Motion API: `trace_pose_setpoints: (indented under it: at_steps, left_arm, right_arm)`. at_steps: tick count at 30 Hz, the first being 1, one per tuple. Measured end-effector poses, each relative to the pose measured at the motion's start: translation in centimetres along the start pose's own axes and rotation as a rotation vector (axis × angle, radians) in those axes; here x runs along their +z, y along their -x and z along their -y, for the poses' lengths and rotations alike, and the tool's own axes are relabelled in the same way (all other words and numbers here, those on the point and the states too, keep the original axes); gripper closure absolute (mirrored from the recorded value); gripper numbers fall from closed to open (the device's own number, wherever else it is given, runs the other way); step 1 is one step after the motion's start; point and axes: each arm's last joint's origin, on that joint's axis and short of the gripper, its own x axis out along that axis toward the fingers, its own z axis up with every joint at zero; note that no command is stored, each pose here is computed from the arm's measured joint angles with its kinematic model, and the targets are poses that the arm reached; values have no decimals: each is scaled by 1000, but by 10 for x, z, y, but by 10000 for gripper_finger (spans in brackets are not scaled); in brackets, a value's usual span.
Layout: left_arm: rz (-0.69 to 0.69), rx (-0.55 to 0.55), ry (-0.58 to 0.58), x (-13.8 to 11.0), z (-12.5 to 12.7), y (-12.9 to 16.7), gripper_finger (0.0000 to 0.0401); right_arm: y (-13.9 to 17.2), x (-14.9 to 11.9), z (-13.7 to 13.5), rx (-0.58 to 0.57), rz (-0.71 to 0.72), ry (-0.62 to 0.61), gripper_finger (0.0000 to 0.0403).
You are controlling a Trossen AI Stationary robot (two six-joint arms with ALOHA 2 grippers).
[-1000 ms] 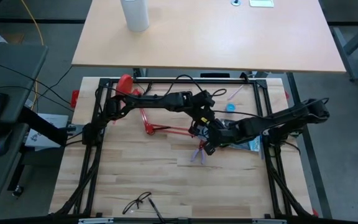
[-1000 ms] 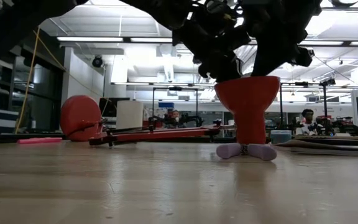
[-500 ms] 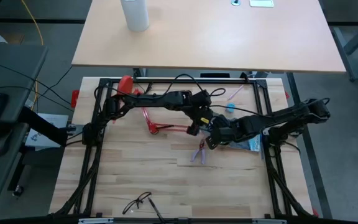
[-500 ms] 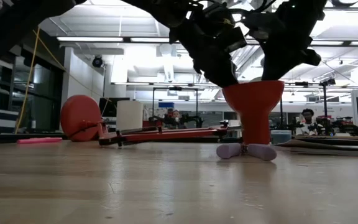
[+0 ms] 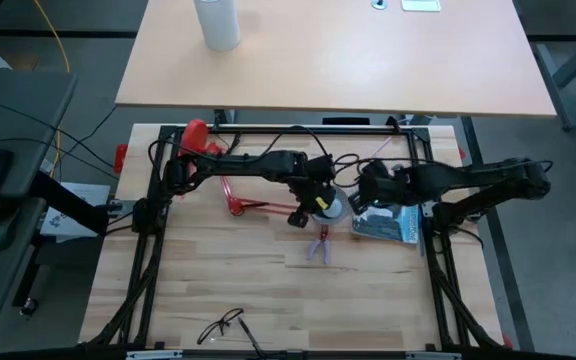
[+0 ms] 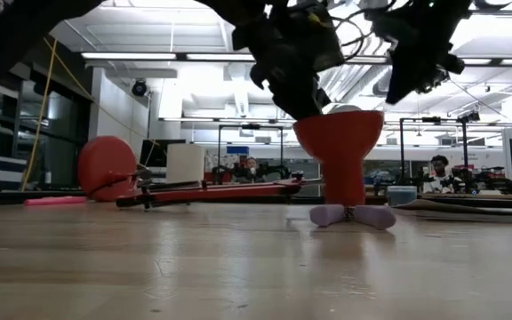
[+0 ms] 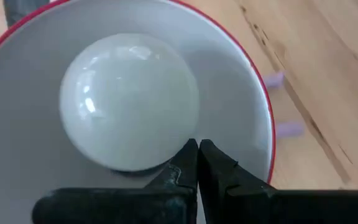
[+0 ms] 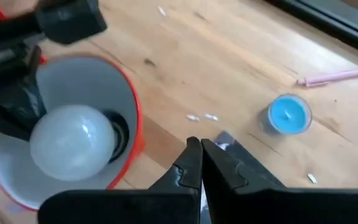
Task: Screw lightbulb
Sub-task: Remove the lightbulb from the lamp socket
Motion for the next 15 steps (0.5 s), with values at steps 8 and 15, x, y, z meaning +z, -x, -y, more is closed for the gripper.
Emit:
trace_pose_setpoints:
  at_steps: [8,15]
  left_arm:
    - [41,86,-49,-4,-19,24,401]
    - [130,179,-62,-6,-41,32,401]
  right_arm:
    - [22,-3,-5,212,4,18,403]
    - [29,-17,-33,342,17,33,403]
